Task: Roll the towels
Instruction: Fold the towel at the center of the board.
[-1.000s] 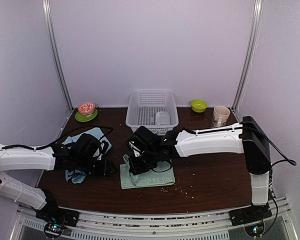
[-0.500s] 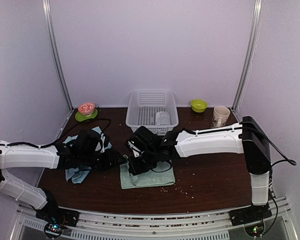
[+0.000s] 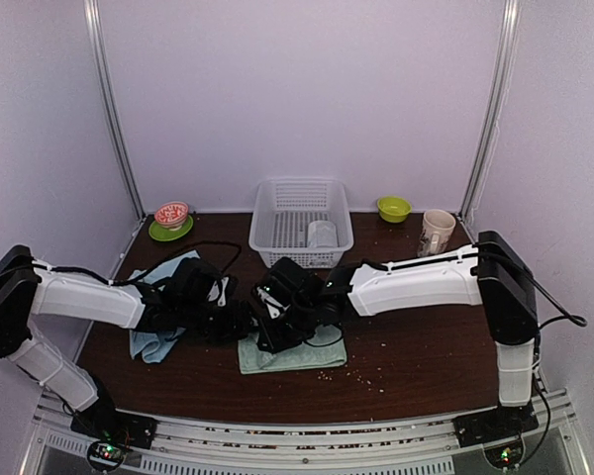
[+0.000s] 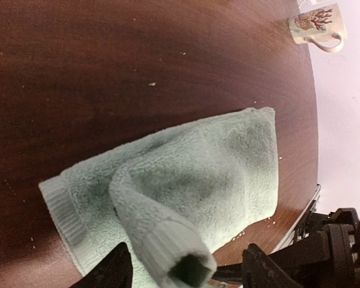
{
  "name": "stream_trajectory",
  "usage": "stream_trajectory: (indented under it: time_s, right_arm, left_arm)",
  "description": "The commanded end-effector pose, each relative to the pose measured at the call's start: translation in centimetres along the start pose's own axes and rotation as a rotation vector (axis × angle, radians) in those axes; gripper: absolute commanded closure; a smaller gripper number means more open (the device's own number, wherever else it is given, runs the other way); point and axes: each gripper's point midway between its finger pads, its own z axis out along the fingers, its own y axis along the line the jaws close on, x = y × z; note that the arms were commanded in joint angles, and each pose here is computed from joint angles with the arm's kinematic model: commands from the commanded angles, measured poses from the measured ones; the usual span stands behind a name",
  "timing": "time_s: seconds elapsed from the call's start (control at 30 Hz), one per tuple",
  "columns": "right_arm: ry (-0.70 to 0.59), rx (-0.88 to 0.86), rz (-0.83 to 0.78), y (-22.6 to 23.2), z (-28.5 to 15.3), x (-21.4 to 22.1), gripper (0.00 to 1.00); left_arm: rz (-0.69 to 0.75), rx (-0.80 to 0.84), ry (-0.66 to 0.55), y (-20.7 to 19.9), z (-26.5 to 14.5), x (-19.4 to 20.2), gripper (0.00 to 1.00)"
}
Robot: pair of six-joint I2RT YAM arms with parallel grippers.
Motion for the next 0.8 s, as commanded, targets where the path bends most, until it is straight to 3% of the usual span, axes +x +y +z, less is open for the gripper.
stream_trajectory:
  time_s: [0.0,0.17,0.3,0.5,0.77]
  right_arm:
    - [-0.065,-0.059,-0.028,1.8,-3.5,-1.4,0.76]
    - [-0.090,-0.031,-0.010,0.2,-5.6,-1.1,0.68]
    - [-0.112,0.083,0.024,-3.7,-6.7,-0.7,0.64]
    - [-0.086,0.342,0.065,-10.6,-7.4,0.2,0.63]
    - [-0.028,0.435,0.092,-14.0,-6.1,1.2,0.64]
  left_arm:
    - [0.026,0.074,-0.037,-2.5,-0.4,-1.6,0.36]
    - [0.034,0.066,-0.025,-2.3,-0.1,-1.5,0.36]
    - [0.033,0.060,-0.006,-2.2,0.4,-1.3,0.38]
    - [0.053,0.050,-0.006,-2.4,0.2,-1.5,0.40]
    - [0.061,0.046,0.000,-2.5,0.1,-1.5,0.42]
